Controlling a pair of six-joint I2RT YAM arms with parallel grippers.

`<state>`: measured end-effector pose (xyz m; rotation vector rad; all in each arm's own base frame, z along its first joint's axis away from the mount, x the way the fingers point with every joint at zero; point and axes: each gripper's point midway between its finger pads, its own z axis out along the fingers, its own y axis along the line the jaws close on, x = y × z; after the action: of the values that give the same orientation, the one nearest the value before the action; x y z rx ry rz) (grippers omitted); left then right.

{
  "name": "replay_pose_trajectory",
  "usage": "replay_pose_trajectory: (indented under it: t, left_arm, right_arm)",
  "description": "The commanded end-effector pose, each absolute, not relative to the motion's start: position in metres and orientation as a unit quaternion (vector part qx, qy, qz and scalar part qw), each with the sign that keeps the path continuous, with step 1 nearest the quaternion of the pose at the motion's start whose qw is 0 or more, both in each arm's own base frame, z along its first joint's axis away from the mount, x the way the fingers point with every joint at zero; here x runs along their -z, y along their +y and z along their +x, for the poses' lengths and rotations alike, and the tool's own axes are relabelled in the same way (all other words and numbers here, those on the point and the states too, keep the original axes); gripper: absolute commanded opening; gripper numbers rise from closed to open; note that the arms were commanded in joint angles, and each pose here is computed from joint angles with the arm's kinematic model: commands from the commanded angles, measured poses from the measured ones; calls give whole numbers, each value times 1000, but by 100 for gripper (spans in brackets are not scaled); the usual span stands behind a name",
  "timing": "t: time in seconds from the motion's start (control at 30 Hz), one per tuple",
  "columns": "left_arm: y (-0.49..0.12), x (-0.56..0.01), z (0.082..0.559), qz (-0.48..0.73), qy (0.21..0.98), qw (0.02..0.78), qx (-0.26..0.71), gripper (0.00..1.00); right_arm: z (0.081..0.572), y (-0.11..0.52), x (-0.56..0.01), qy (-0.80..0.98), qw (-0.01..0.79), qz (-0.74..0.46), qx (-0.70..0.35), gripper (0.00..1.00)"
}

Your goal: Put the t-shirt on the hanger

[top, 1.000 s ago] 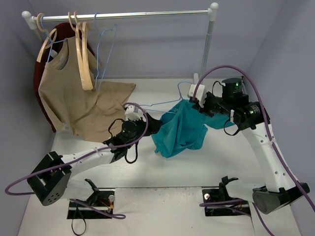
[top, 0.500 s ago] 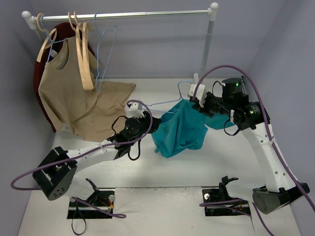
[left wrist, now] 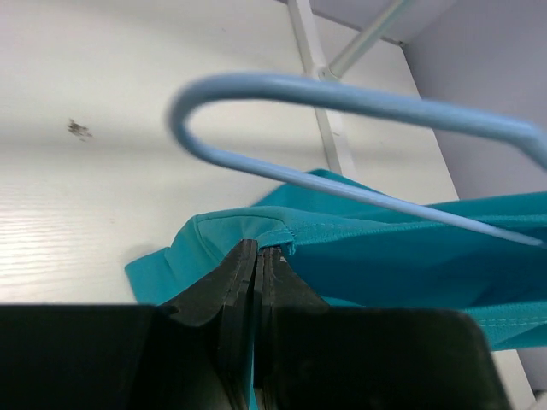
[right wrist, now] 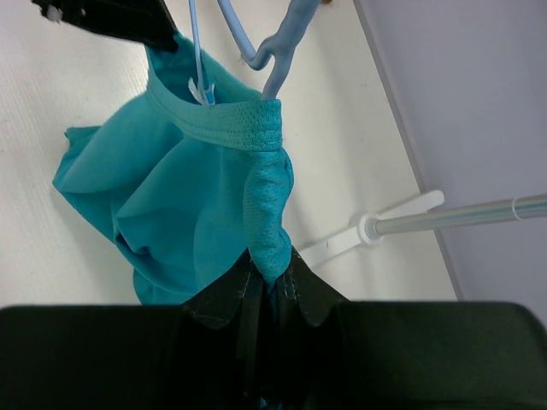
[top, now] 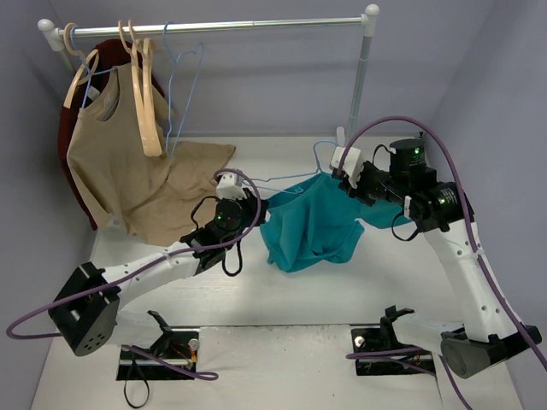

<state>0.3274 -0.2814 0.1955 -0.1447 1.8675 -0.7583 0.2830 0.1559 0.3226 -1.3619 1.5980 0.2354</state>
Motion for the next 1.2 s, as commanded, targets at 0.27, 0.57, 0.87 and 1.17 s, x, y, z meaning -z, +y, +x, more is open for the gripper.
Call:
replay_pose_trajectory:
  t: [0.27, 0.57, 0.87, 1.17]
  left_arm:
    - [-218, -242, 353, -98, 773, 594, 199, 0]
    - [-183, -240, 370, -126, 789, 580, 161, 0]
    - [-209, -291, 369, -62, 782, 587, 199, 0]
    - [-250, -350, 351, 22, 787, 582, 203, 0]
  right_arm:
    - [285, 126, -334, 681, 513, -522, -24, 0]
    - [283, 114, -333, 691, 507, -516, 1, 0]
    - [292, 126, -341, 676, 539, -502, -17, 0]
    - [316, 151, -385, 628, 620, -467, -50, 0]
